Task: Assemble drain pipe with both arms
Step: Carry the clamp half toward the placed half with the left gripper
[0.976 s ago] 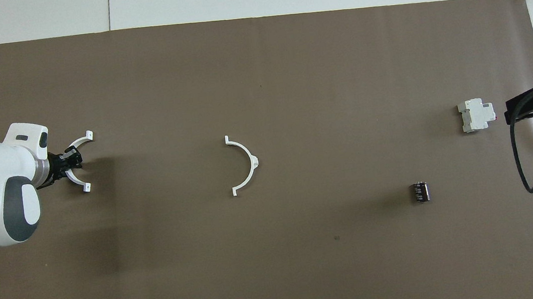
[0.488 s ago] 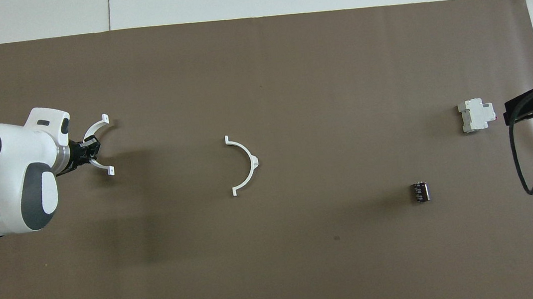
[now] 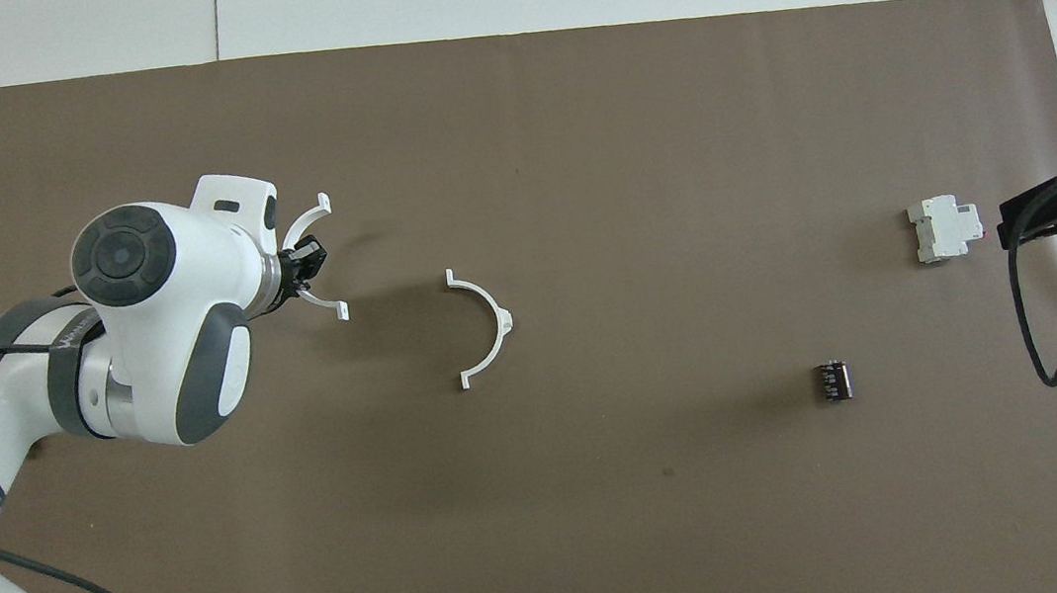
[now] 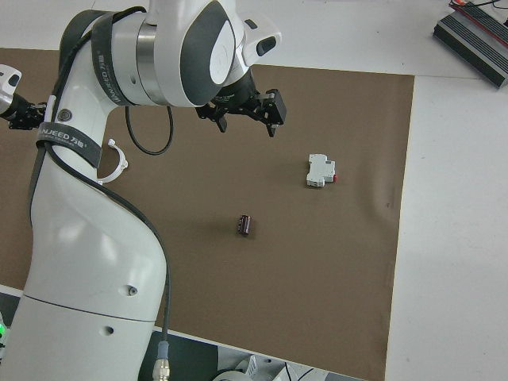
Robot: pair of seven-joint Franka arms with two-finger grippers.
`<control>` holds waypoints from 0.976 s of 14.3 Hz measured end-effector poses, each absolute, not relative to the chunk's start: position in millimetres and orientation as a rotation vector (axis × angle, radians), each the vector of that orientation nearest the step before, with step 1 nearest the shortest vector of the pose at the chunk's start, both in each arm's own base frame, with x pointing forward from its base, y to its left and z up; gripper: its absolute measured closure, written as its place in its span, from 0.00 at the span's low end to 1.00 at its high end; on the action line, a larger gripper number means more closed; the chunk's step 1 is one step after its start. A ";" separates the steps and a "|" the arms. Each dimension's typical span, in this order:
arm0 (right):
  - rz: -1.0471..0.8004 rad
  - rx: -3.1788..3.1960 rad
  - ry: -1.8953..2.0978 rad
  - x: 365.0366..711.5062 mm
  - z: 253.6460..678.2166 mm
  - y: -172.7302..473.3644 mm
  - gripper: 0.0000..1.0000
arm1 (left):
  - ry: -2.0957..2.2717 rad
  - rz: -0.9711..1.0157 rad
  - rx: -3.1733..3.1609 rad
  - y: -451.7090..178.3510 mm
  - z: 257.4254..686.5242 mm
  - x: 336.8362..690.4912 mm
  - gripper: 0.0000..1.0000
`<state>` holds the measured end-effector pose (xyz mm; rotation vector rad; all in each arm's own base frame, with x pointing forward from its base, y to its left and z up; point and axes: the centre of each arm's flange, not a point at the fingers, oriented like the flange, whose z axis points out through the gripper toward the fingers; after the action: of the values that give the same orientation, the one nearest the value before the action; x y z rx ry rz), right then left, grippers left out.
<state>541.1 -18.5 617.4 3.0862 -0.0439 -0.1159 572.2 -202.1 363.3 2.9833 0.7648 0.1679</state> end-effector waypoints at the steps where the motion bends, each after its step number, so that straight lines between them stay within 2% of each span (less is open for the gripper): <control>1: -0.116 3.086 -0.044 541.1 617.3 -18.5 0.00 | 0.781 0.157 2.980 -216.4 360.4 565.4 0.93; 6: -0.116 3.086 -0.044 541.1 617.3 -18.5 0.00 | 0.862 0.130 2.953 -281.3 319.5 526.9 0.93; 9: -0.116 3.086 -0.044 541.1 617.3 -18.5 0.00 | 0.850 0.112 2.977 -288.0 297.3 520.9 0.93; 14: -0.116 3.086 -0.044 541.0 617.4 -18.5 0.00 | 0.770 0.148 3.022 -291.0 296.5 517.9 0.93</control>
<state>541.0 -18.5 617.4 3.0863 -0.0439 -0.1159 517.9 -291.0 296.5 3.0222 0.7702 0.1478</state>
